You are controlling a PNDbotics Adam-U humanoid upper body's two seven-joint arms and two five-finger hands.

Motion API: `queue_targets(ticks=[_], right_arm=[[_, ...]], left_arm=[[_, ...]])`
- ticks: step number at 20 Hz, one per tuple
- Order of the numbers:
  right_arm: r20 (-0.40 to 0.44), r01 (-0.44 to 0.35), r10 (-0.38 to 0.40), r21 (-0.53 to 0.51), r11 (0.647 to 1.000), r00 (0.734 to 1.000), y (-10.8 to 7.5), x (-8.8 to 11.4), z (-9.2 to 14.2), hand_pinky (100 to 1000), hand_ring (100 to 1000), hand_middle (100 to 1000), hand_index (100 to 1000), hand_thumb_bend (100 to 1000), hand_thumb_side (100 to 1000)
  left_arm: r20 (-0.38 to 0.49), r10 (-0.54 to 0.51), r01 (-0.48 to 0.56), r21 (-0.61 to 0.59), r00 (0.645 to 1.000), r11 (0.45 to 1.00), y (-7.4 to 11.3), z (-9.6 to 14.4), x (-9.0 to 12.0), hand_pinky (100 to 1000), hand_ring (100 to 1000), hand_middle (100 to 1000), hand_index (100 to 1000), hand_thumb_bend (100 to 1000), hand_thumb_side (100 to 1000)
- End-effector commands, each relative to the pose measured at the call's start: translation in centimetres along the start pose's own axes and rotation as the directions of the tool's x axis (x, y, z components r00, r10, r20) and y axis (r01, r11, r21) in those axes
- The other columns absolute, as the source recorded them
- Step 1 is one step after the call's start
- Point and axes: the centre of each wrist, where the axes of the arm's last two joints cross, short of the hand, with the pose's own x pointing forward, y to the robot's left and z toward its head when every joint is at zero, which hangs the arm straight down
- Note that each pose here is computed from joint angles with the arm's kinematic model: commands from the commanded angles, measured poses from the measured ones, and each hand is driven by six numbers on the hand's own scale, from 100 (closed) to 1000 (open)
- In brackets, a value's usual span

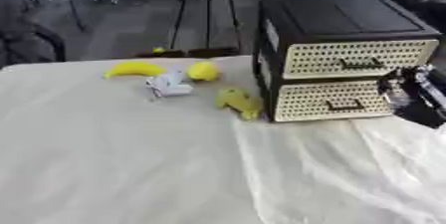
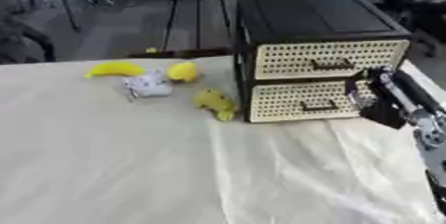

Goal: Pick up objects from table and place into drawer.

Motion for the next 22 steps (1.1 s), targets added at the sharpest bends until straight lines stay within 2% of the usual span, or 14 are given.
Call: queue_targets(ticks=[1, 14, 22], right_arm=[[-0.004, -0.047, 0.047, -0.011, 0.999, 0.999, -1.8, -0.4, -0.4, 100, 100, 103, 647, 100, 730], [-0.053, -0.072, 0.076, 0.073, 0.995, 0.996, -0.9, -1.7, -2.7, 100, 100, 107, 652, 100, 744], [-0.093, -0.094, 0.108, 0.150, 0.984, 0.990, 0.5, -2.6, -4.2, 100, 100, 110, 656, 100, 759]], left_arm=[[0.027, -0.010, 0.009, 0.007, 1.000, 1.000, 0.6, -0.4, 0.6, 647, 489, 573, 721, 480, 843], [0.030, -0.004, 0.004, 0.005, 1.000, 1.000, 0.4, -0.4, 0.6, 647, 489, 572, 721, 481, 843], [0.035, 0.004, -0.004, 0.003, 0.999, 1.000, 0.3, -0.5, 0.7, 647, 488, 571, 721, 481, 845]])
